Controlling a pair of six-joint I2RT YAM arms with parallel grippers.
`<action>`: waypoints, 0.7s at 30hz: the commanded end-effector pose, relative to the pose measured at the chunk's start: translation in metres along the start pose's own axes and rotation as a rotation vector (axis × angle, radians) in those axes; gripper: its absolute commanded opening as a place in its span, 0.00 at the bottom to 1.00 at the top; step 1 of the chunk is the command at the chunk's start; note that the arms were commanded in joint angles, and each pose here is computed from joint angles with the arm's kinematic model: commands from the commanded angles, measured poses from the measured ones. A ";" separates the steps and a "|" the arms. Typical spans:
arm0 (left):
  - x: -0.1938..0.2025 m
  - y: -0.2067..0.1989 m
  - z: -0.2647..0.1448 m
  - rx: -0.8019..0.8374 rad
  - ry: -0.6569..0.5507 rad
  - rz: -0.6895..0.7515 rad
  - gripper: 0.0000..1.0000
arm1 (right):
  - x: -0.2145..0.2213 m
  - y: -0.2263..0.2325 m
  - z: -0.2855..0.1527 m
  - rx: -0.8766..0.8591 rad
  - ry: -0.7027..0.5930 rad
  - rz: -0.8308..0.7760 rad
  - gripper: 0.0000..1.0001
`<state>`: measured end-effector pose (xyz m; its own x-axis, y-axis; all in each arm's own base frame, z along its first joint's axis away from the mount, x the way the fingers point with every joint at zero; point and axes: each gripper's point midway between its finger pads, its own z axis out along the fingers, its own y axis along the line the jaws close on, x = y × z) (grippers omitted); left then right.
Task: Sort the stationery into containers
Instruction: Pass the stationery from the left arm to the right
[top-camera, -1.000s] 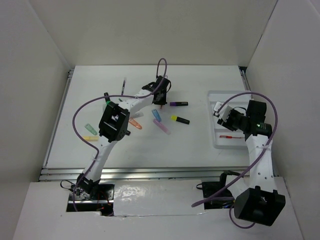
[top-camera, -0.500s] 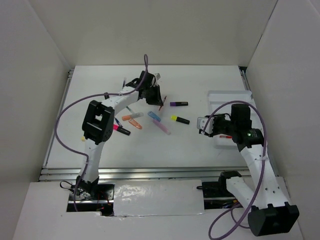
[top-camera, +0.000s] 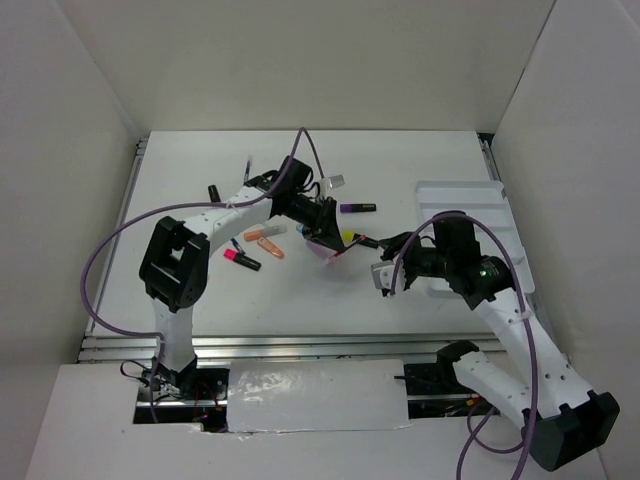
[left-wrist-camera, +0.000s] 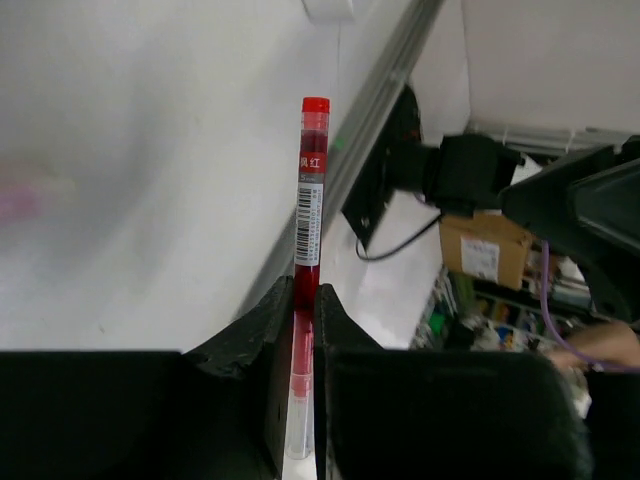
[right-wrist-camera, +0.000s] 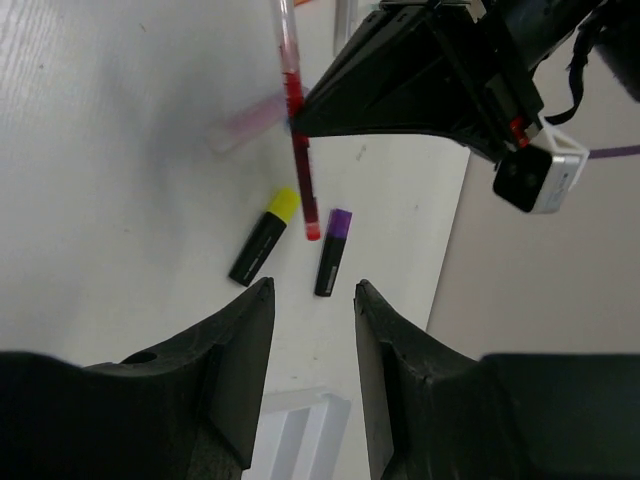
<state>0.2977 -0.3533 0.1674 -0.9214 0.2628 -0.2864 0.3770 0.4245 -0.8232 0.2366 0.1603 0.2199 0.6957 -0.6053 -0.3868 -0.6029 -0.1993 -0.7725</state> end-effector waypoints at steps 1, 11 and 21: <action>0.025 -0.019 -0.002 0.098 0.103 -0.006 0.00 | -0.006 0.002 0.006 -0.025 -0.019 -0.068 0.45; 0.044 -0.051 0.012 0.169 0.187 0.036 0.00 | -0.018 0.026 0.030 -0.151 -0.043 -0.054 0.47; 0.048 -0.064 0.014 0.193 0.199 0.039 0.00 | -0.018 0.039 0.041 -0.230 -0.012 -0.044 0.43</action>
<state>0.2297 -0.3746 0.1811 -0.8764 0.4383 -0.1994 0.3533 0.3038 -0.8848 0.2182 0.1942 0.1755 0.7316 -0.5724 -0.3703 -0.6385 -0.3849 -0.6665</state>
